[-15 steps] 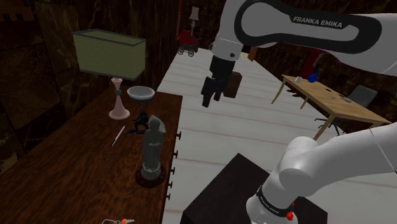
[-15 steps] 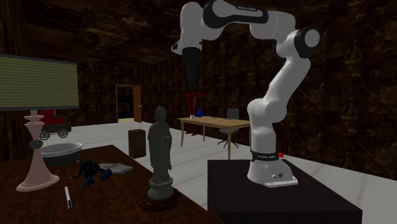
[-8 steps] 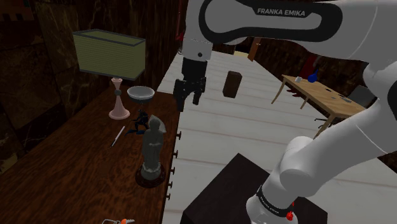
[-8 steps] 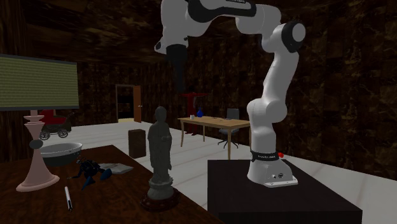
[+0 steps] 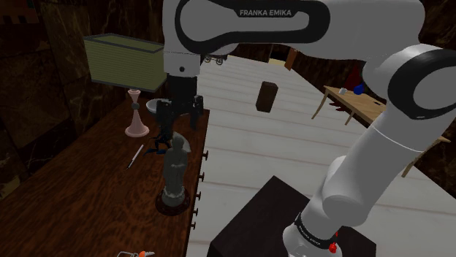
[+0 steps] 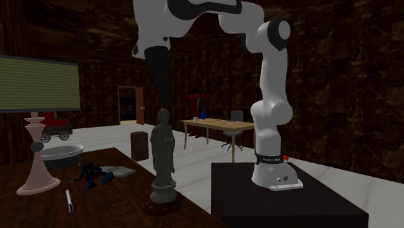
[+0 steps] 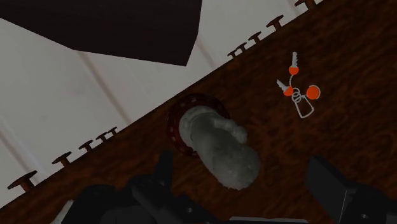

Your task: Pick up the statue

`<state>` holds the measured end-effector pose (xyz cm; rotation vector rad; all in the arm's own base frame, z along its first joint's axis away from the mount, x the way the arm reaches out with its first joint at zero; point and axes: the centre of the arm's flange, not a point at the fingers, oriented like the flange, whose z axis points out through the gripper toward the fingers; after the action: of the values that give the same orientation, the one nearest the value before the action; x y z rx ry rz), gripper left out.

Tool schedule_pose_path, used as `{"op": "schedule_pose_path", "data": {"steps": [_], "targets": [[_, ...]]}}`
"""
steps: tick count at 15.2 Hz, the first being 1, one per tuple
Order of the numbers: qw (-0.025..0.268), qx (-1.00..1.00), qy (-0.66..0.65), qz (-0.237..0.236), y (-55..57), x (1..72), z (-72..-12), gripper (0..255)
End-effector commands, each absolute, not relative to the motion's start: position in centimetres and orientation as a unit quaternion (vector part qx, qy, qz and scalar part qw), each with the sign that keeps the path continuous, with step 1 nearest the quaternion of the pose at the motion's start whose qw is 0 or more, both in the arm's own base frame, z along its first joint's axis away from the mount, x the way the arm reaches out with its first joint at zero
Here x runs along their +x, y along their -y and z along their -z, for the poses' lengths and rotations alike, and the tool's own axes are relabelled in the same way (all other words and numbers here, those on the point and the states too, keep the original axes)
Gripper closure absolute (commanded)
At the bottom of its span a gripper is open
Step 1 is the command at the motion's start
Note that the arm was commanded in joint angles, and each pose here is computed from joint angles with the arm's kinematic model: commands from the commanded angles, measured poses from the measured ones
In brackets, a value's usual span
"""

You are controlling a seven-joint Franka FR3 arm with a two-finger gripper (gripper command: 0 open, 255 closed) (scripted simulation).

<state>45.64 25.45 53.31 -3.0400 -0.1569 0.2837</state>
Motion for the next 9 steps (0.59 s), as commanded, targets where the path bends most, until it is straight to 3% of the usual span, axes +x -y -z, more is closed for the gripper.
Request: {"op": "schedule_pose_path", "data": {"steps": [1, 9], "targets": [[0.043, -0.993, 0.050, -0.097, -26.2, 46.3, -52.4, 0], [0.043, -0.993, 0.050, -0.097, -26.2, 46.3, -48.9, 0]]}}
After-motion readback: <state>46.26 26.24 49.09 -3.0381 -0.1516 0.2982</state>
